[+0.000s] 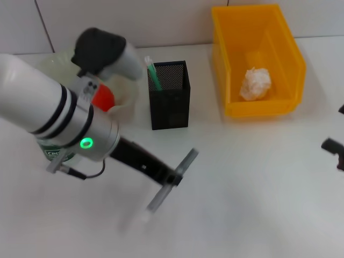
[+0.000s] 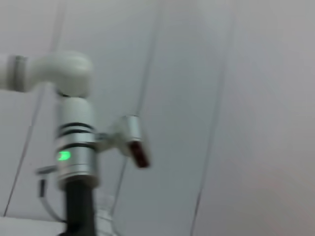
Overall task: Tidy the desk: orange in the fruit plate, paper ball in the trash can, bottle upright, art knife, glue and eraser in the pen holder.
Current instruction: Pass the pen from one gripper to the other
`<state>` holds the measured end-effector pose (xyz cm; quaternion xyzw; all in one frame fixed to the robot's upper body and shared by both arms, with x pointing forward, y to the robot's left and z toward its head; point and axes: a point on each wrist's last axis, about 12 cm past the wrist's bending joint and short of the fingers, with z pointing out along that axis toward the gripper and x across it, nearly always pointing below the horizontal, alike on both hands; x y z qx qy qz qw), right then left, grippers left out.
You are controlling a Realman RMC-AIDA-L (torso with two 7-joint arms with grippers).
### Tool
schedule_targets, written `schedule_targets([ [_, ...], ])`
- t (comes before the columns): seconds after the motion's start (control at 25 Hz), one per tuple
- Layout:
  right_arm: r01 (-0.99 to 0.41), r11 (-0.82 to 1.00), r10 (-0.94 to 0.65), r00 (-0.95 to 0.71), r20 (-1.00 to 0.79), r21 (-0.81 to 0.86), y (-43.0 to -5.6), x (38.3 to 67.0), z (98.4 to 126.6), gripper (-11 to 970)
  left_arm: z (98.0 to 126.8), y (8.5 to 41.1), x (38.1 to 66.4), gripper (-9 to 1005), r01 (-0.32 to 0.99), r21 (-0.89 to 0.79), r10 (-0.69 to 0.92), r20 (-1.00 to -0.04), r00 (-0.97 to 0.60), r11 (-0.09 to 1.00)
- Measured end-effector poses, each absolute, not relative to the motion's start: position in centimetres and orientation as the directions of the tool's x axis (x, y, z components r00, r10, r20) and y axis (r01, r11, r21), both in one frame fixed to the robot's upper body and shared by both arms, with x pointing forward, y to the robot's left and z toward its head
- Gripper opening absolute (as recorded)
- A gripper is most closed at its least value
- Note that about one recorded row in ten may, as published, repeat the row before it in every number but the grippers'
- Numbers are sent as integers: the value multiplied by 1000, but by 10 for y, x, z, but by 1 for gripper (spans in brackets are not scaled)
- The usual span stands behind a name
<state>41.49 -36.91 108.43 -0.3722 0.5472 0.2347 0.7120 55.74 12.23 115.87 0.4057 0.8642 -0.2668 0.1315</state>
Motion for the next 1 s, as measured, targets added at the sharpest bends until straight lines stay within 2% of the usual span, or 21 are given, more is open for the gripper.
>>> schedule_targets([
  [0.12, -710, 567, -141, 416, -898, -418, -359, 402, 1080, 625, 1158, 125, 564, 145, 741, -406, 575, -468, -671, 534],
  [0.48, -646, 431, -276, 570, -774, -629, -347, 395, 1070, 624, 1159, 131, 573, 143, 668, -530, 458, -486, -744, 523],
  [0.64, -545, 390, -333, 668, -665, -742, -340, 391, 1062, 624, 1157, 131, 574, 140, 632, -588, 409, -482, -775, 506],
  [0.72, -450, 361, -375, 732, -569, -817, -335, 389, 1058, 624, 1155, 131, 572, 138, 615, -615, 380, -483, -789, 493],
  [1.0, -270, 252, -454, 815, -360, -929, -320, 390, 1043, 624, 1151, 130, 570, 139, 573, -679, 336, -465, -819, 459],
])
